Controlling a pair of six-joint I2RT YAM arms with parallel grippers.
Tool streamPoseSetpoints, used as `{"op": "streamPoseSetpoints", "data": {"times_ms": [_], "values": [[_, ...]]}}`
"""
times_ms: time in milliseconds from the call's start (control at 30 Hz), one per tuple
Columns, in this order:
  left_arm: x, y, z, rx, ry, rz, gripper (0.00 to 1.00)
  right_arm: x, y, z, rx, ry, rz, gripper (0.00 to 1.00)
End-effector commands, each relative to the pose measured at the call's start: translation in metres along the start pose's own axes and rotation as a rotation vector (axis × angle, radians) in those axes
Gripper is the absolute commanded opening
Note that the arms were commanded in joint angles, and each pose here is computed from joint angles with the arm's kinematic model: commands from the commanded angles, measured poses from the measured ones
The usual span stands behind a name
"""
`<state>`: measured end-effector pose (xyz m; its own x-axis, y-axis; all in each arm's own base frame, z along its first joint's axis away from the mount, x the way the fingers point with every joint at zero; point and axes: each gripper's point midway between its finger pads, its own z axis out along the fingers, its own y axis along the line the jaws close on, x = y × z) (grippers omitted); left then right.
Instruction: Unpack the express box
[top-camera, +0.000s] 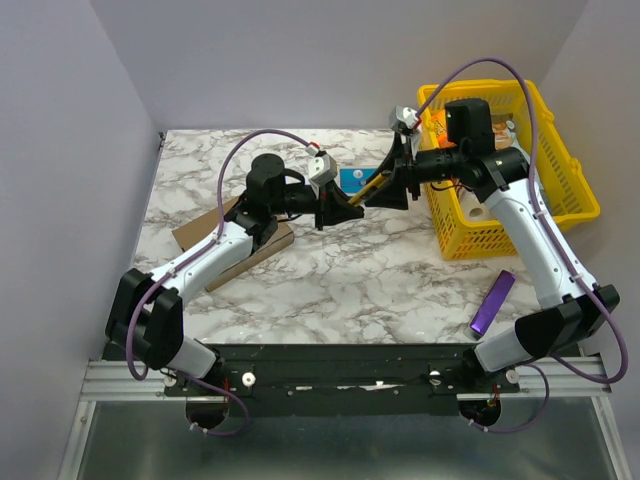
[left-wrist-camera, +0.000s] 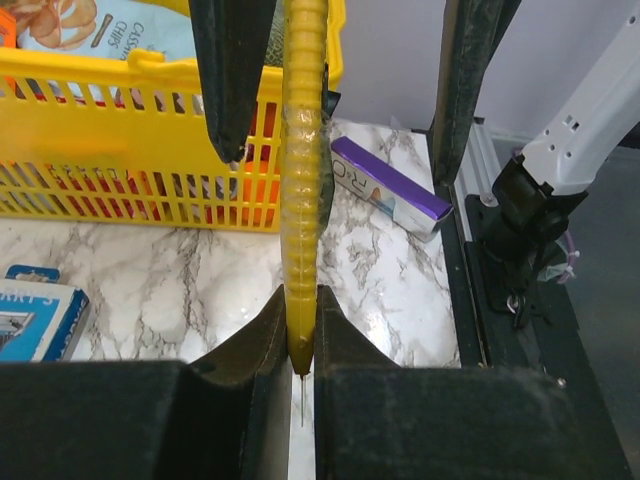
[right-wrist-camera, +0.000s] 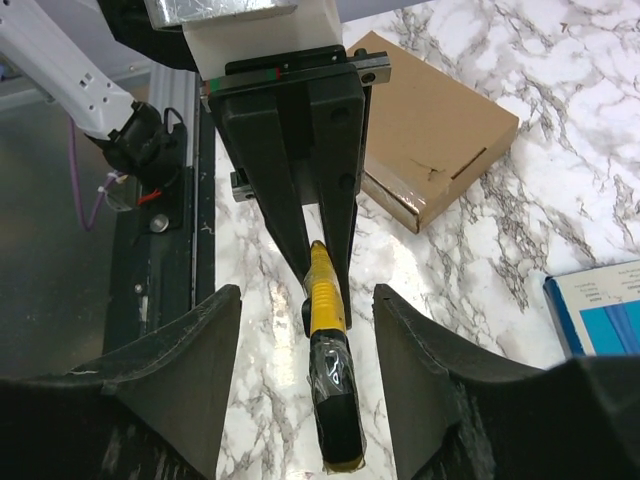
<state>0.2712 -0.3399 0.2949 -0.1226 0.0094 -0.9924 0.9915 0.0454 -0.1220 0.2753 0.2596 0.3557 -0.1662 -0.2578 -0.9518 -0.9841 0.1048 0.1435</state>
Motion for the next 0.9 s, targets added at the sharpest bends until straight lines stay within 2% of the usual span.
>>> {"op": "streamPoseSetpoints", "data": {"times_ms": [0,467,667,767,800,833,867], "values": [[-0.022,-0.001,0.007,0.014,-0.068,0.016,0.00,-0.005,0.011,-0.001,-0.027,-0.023,-0.003,0.59],[-0.019,0.000,0.012,0.016,-0.068,0.000,0.00,-0.004,0.014,-0.001,-0.037,-0.022,0.007,0.48],[-0.019,0.001,0.012,0.012,-0.064,0.006,0.00,0.004,0.012,0.000,-0.030,0.003,0.009,0.39],[-0.018,0.002,0.012,0.012,-0.057,0.004,0.00,0.004,0.012,0.001,-0.033,-0.002,0.008,0.28],[-0.015,0.003,0.013,0.013,-0.048,-0.007,0.00,0.004,0.012,0.002,-0.035,-0.003,0.014,0.17],[-0.013,0.004,0.013,0.011,-0.042,0.001,0.00,0.003,0.012,0.002,-0.035,-0.004,0.012,0.11],[-0.015,0.005,0.013,0.005,-0.039,0.011,0.12,0.001,0.010,0.002,-0.026,-0.009,0.005,0.06]]}}
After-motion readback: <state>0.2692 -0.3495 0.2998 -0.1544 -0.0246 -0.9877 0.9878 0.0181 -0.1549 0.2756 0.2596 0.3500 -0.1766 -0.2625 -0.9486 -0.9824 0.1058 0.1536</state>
